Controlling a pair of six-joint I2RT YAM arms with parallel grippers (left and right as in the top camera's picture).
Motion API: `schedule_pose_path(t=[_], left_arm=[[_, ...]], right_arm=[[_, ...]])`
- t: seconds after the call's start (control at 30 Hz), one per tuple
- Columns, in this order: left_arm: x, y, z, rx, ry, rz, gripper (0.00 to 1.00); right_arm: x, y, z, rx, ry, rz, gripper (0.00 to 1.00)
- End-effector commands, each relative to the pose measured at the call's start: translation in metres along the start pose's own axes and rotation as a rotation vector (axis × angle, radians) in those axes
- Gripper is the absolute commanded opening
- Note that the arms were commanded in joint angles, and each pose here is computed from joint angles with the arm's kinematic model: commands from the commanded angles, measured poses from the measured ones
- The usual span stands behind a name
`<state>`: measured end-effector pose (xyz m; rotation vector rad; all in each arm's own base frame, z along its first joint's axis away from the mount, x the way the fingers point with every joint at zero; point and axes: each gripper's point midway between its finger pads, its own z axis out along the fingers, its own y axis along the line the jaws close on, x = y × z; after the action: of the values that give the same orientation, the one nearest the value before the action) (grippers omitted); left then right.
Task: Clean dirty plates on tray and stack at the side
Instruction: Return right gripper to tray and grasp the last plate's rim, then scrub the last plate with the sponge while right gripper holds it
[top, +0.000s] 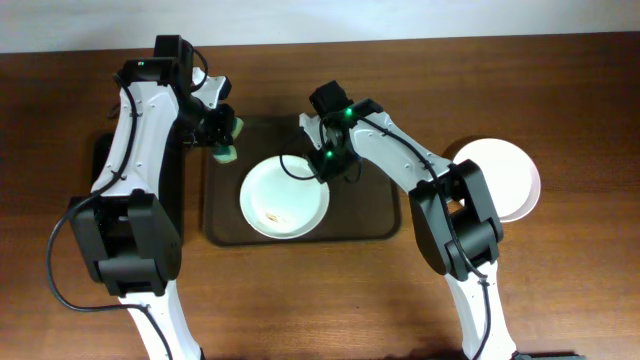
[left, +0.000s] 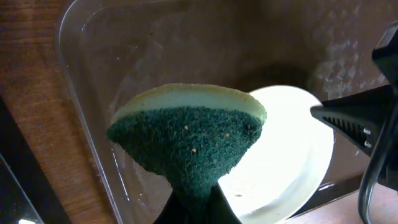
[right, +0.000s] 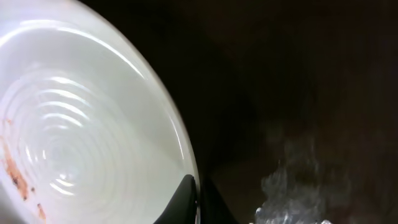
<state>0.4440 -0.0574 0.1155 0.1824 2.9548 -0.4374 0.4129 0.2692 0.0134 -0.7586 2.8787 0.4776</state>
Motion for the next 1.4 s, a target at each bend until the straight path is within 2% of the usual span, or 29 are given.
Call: schedule_pose_path(t=[0.0, 0.07, 0.1, 0.27, 0.37, 0.47, 0.63, 0.73, 0.9, 1.03, 1.13, 1.23, 1.37], left_arm=[[-0.005, 0.000, -0.004, -0.002, -0.017, 0.019, 0.01], [-0.005, 0.000, -0.004, -0.002, -0.017, 0.019, 0.01], [-0.005, 0.000, -0.004, -0.002, -0.017, 0.019, 0.01], [-0.006, 0.000, -0.004, -0.002, -0.019, 0.020, 0.01], [-0.007, 0.000, -0.004, -0.002, -0.024, 0.021, 0.01], [-0.007, 0.000, -0.004, -0.002, -0.024, 0.021, 0.01], [-0.007, 0.000, -0.004, -0.002, -0.024, 0.021, 0.01], [-0.007, 0.000, -0.004, -0.002, -0.025, 0.021, 0.01], [-0.007, 0.000, -0.004, -0.002, -0.025, 0.021, 0.01], [-0.007, 0.000, -0.004, -0.002, -0.024, 0.021, 0.01], [-0.007, 0.000, -0.004, -0.002, -0.025, 0.021, 0.01], [-0.007, 0.000, -0.004, -0.002, -0.025, 0.021, 0.01], [-0.005, -0.010, 0.000, -0.002, -0.012, 0.045, 0.01]], right_arm=[[0.019, -0.018, 0.004, 0.050, 0.071, 0.437, 0.04], [0.035, -0.026, 0.001, 0.112, 0.119, 0.618, 0.04], [0.040, -0.026, 0.001, 0.121, 0.137, 0.646, 0.04], [0.054, -0.025, -0.002, 0.144, 0.191, 0.690, 0.04], [0.043, -0.025, -0.008, 0.126, 0.146, 0.646, 0.04], [0.017, -0.027, -0.027, 0.104, 0.064, 0.579, 0.21], [-0.007, -0.029, -0.034, 0.093, -0.020, 0.497, 0.30], [-0.012, -0.037, -0.031, 0.135, -0.049, 0.470, 0.30], [0.006, -0.039, -0.017, 0.141, 0.027, 0.430, 0.28], [0.021, -0.036, -0.009, 0.127, 0.088, 0.416, 0.20], [0.033, -0.038, 0.001, 0.131, 0.121, 0.425, 0.18], [0.038, -0.040, 0.006, 0.133, 0.128, 0.431, 0.05], [0.030, -0.040, 0.008, 0.131, 0.091, 0.505, 0.04]])
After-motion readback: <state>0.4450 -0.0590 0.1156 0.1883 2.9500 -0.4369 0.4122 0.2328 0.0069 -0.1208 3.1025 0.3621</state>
